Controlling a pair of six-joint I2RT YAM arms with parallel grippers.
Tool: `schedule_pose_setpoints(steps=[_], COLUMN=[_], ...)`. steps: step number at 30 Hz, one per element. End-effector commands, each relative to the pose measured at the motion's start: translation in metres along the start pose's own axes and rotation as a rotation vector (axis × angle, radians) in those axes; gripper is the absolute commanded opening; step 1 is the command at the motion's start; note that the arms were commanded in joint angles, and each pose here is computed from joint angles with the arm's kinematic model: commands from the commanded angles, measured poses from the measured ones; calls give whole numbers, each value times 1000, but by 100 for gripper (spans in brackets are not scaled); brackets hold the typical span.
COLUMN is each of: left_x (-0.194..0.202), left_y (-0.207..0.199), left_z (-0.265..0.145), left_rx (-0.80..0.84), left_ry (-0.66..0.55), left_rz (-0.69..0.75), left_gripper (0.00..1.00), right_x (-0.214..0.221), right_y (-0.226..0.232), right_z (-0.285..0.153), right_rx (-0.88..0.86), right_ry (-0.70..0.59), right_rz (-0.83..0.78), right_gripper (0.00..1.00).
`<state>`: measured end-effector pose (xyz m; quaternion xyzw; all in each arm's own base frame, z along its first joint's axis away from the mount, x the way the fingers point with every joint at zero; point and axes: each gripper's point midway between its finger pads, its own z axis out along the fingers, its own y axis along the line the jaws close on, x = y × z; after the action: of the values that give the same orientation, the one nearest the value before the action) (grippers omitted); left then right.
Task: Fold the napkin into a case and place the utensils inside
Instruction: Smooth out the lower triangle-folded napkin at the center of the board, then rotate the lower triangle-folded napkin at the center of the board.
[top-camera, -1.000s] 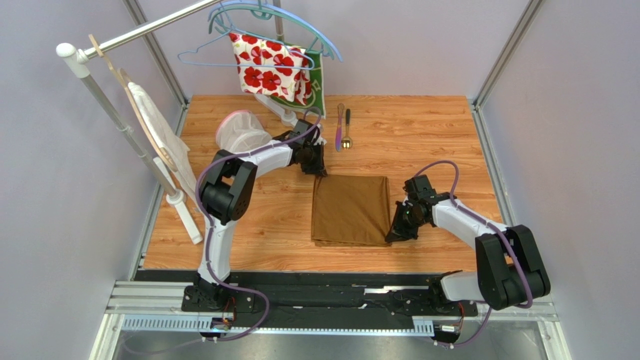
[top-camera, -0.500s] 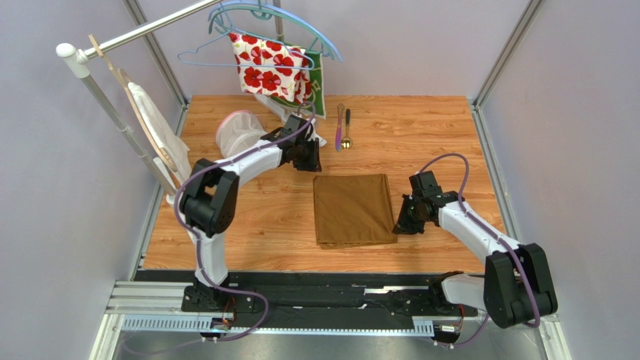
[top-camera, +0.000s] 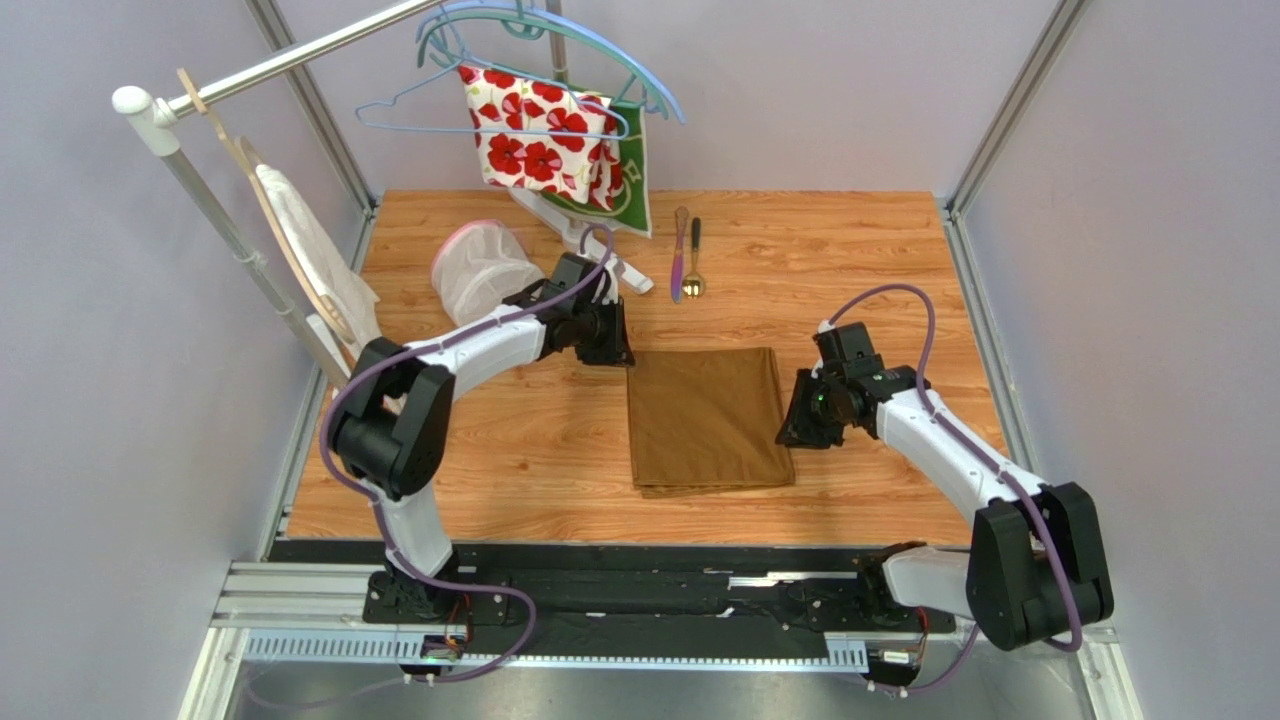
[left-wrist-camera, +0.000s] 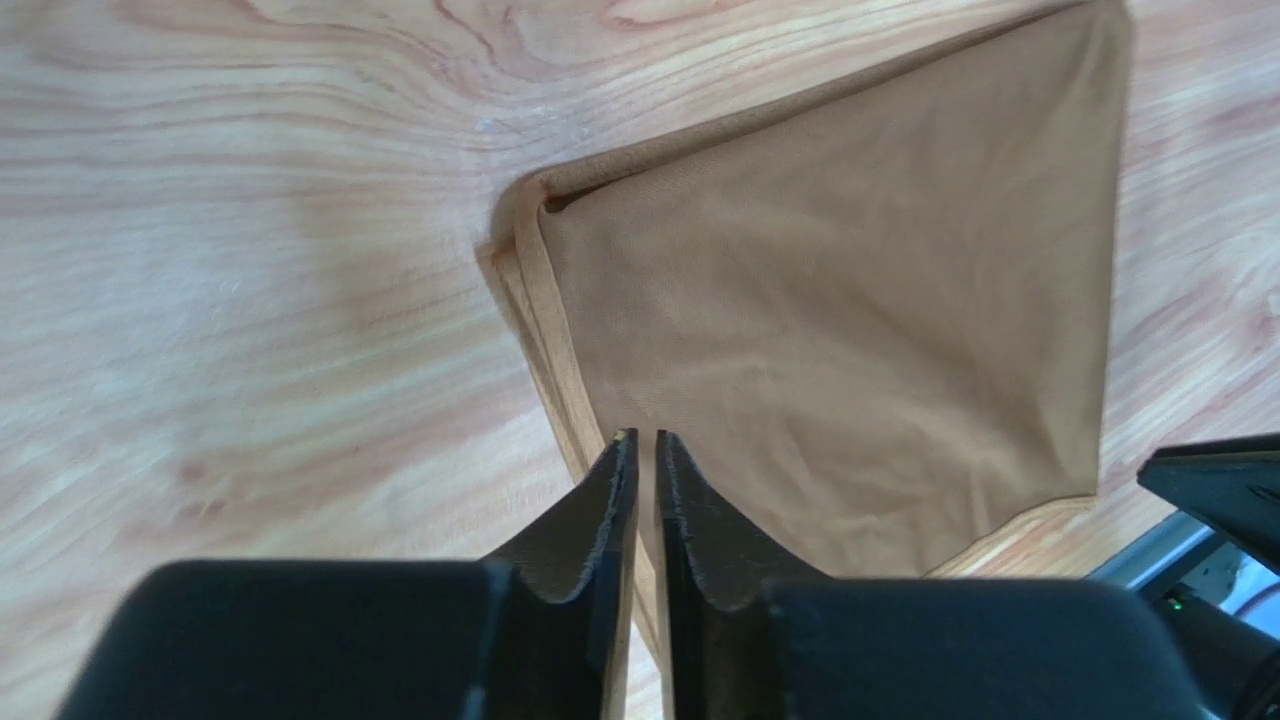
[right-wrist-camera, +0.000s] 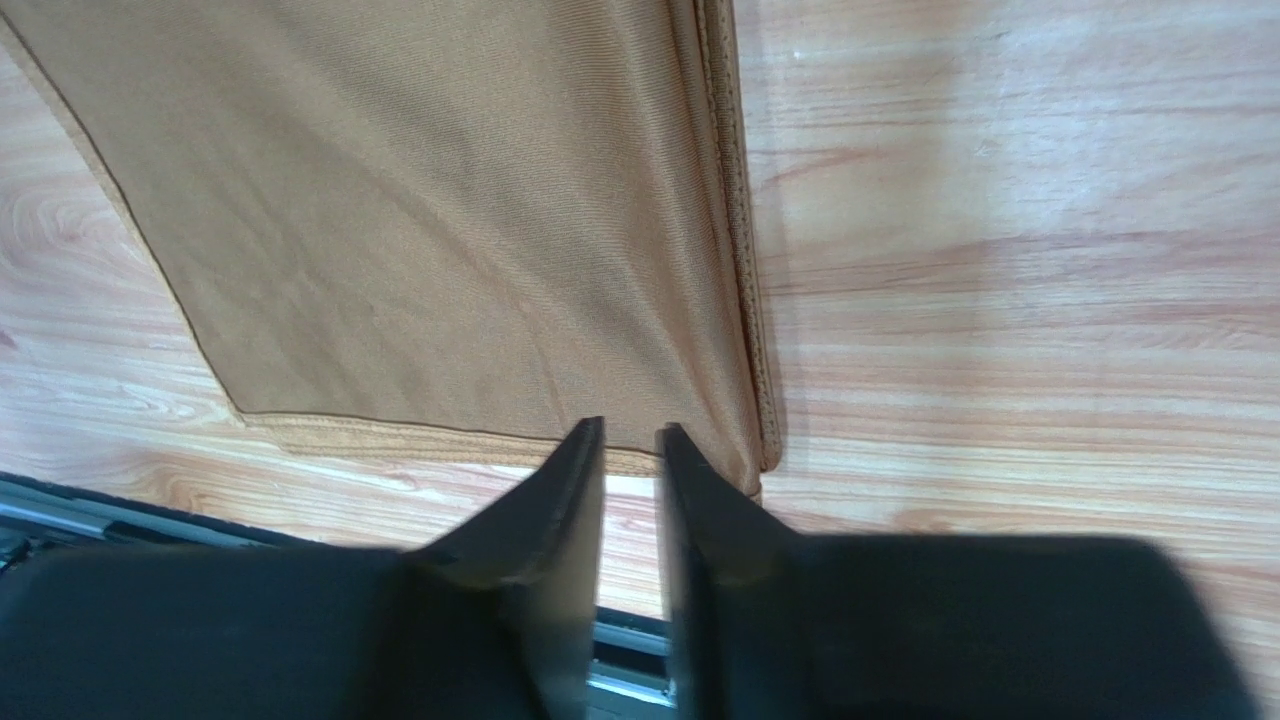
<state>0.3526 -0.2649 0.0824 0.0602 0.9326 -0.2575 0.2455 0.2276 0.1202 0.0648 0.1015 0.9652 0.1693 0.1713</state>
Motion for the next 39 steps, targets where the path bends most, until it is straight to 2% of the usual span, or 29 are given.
schedule_pose_setpoints(steps=[1, 5, 11, 15, 16, 19, 20, 22, 23, 24, 25, 26, 27, 29, 30, 31, 32, 33, 34, 38, 39], left_x=[-27, -43, -19, 5, 21, 31, 32, 26, 22, 14, 10, 6, 11, 8, 12, 17, 20, 13, 24, 26, 29], left_y=[-14, -13, 29, 38, 40, 26, 22, 10, 9, 6, 5, 6, 7, 4, 5, 8, 10, 9, 17, 39, 48], left_z=[22, 43, 62, 55, 55, 34, 27, 1, -9, -28, -36, -44, -52, -59, -62, -63, -64, -74, -75, -112, -117], left_rx=[73, 56, -95, -104, -86, -39, -32, -2, -5, -9, -10, -15, -22, -28, -38, -43, -48, -52, -76, -175, -215], left_ry=[-39, -52, 38, 68, 87, 62, 52, -1, -25, -67, -80, -91, -64, -42, -24, -21, -30, -87, -91, -229, -242], left_rz=[3, -11, -59, -78, -91, -110, -111, -102, -105, -100, -99, -97, -102, -92, -99, -105, -126, -128, -165, -280, -303], left_gripper=[15, 12, 9, 8, 8, 8, 11, 19, 31, 37, 41, 56, 60, 62, 62, 62, 62, 62, 62, 63, 64], right_x=[1, 13, 16, 0, -6, -27, -33, -50, -53, -52, -56, -55, -47, -37, -17, -12, -2, 10, 11, 27, 35], right_y=[2, -9, -47, -69, -69, -59, -54, -37, -31, -18, -5, 3, 20, 49, 74, 90, 102, 115, 124, 165, 163], right_z=[13, 28, 44, 48, 48, 41, 36, 16, 9, 4, -10, -14, -17, -24, -22, -22, -19, -18, -15, -2, 14], right_rx=[-16, 14, 182, 296, 301, 289, 282, 277, 276, 259, 233, 224, 183, 91, -5, -64, -108, -149, -166, -232, -203], right_ry=[27, 54, 54, 10, -3, -42, -63, -145, -169, -183, -212, -215, -207, -194, -150, -152, -121, -99, -96, -26, 29], right_rz=[-18, 3, 65, 113, 113, 76, 55, -17, -59, -118, -153, -195, -260, -401, -490, -543, -582, -638, -659, -714, -710], right_gripper=[11, 4, 1, 2, 2, 4, 6, 16, 25, 40, 47, 54, 64, 69, 73, 73, 74, 75, 75, 75, 76])
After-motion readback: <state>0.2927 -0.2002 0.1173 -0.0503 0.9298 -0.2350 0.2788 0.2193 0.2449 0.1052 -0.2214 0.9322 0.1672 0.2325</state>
